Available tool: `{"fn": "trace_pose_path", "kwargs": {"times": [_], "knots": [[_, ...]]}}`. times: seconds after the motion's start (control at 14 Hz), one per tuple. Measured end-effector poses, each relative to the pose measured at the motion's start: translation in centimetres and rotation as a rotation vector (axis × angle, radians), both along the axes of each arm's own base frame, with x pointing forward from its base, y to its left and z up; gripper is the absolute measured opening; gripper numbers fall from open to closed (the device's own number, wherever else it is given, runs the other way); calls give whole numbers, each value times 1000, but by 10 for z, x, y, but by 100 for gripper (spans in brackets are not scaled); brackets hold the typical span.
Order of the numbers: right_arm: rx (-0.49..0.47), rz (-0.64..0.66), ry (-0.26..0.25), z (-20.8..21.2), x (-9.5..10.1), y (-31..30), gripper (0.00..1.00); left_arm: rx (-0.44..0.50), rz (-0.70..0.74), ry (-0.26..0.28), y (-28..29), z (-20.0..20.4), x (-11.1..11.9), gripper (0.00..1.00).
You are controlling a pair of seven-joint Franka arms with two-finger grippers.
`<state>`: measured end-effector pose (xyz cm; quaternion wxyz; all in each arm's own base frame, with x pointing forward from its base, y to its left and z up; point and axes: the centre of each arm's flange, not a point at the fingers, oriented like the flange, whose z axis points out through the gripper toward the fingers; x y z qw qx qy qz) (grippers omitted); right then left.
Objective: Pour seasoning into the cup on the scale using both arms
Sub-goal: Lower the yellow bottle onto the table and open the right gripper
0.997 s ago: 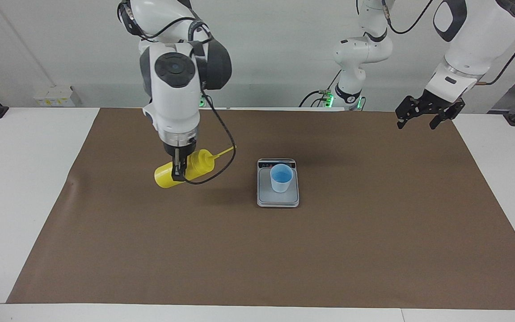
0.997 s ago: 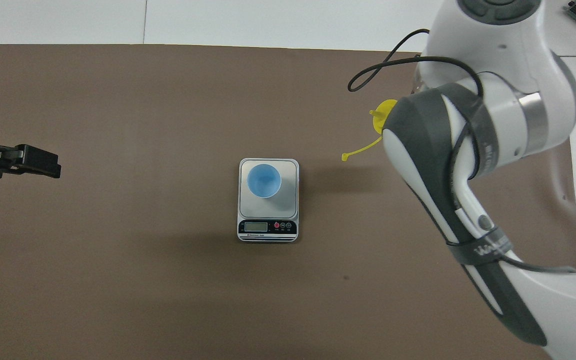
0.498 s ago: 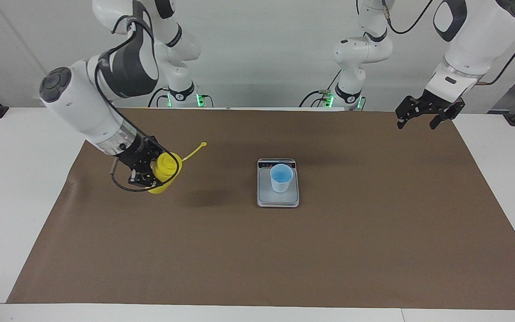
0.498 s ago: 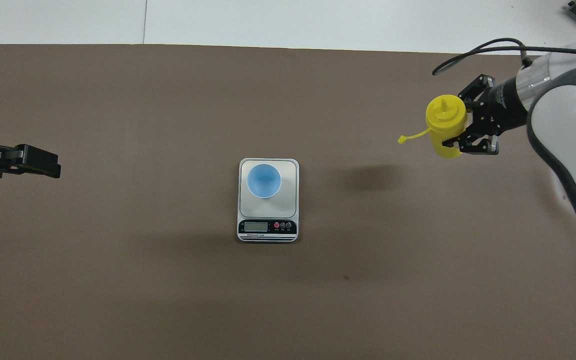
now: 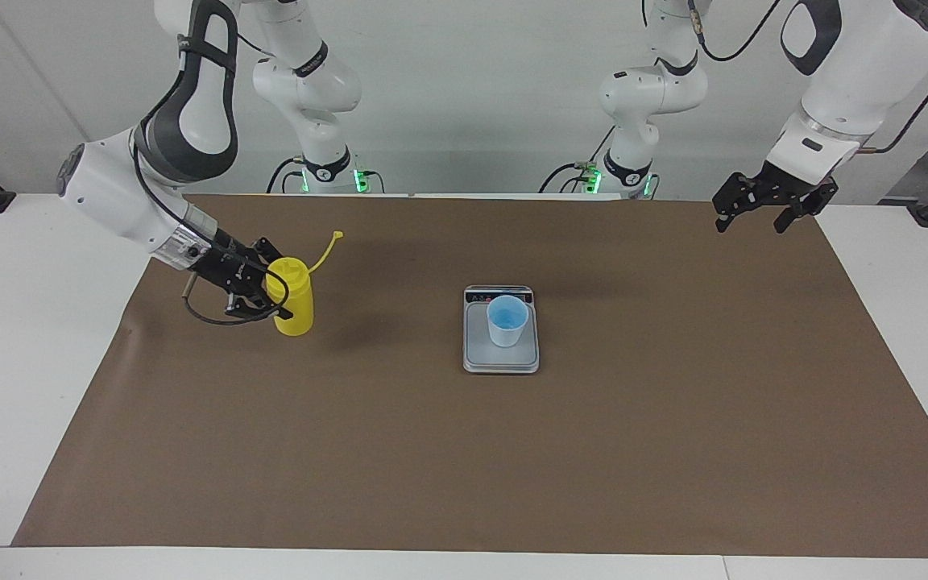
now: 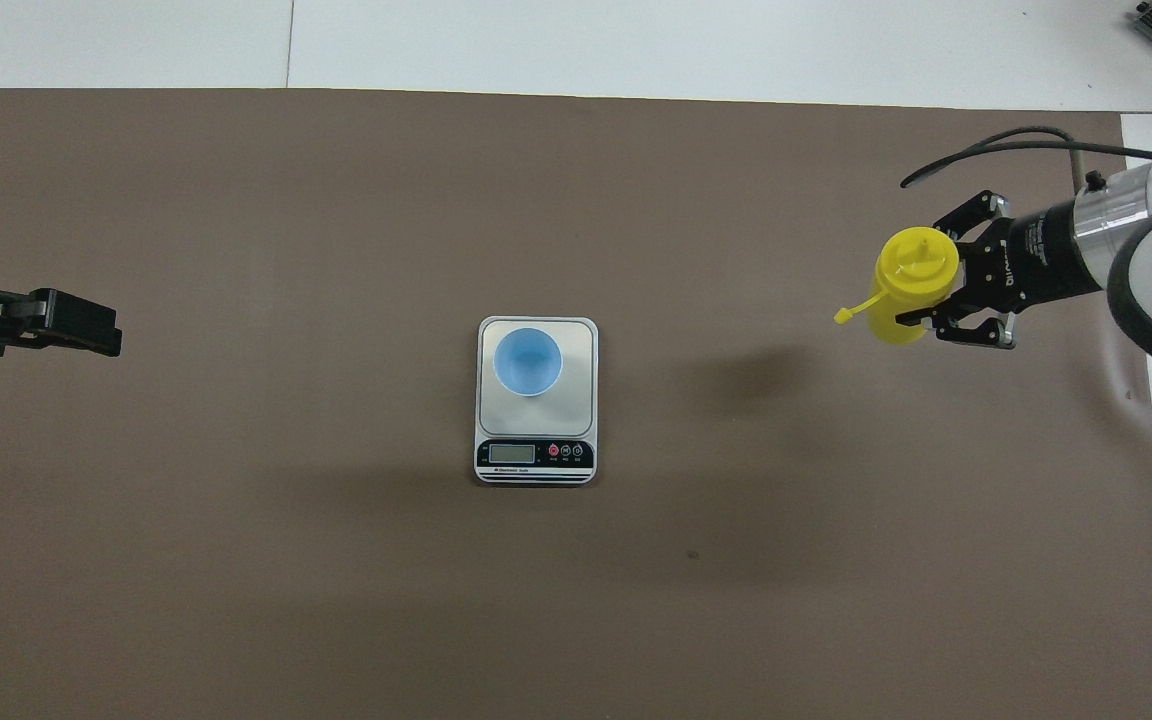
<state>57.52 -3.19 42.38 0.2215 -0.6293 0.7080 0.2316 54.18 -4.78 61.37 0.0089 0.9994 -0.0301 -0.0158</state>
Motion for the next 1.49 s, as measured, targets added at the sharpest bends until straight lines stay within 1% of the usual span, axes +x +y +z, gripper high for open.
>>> {"fn": "trace_pose_path", "kwargs": {"times": [0.14, 0.36, 0.5, 0.57, 0.64, 0.71, 0.85, 0.93, 1.07, 1.21, 1.35, 1.49], "knots": [[45, -17, -4, -23, -10, -9, 52, 0, 0, 0, 0, 0, 0, 100], [77, -53, 0, -52, -21, -5, 52, 0, 0, 0, 0, 0, 0, 100], [76, -47, -5, -71, -31, -7, 52, 0, 0, 0, 0, 0, 0, 100], [71, -52, -3, -78, -35, -8, 48, 0, 0, 0, 0, 0, 0, 100], [65, -54, -3, -83, -37, -8, 48, 0, 0, 0, 0, 0, 0, 100], [60, -55, -5, -85, -38, -8, 53, 0, 0, 0, 0, 0, 0, 100], [60, -54, -9, -84, -38, -6, 74, 0, 0, 0, 0, 0, 0, 100], [59, -52, -12, -82, -38, -5, 83, 0, 0, 0, 0, 0, 0, 100], [58, -49, -20, -78, -37, -4, 83, 0, 0, 0, 0, 0, 0, 100], [36, -31, -42, -69, -33, -6, 84, 0, 0, 0, 0, 0, 0, 100], [-37, 22, -69, -55, -29, -12, 100, 0, 0, 0, 0, 0, 0, 100], [-130, 87, -107, -35, -26, -20, 100, 0, 0, 0, 0, 0, 0, 100]]}}
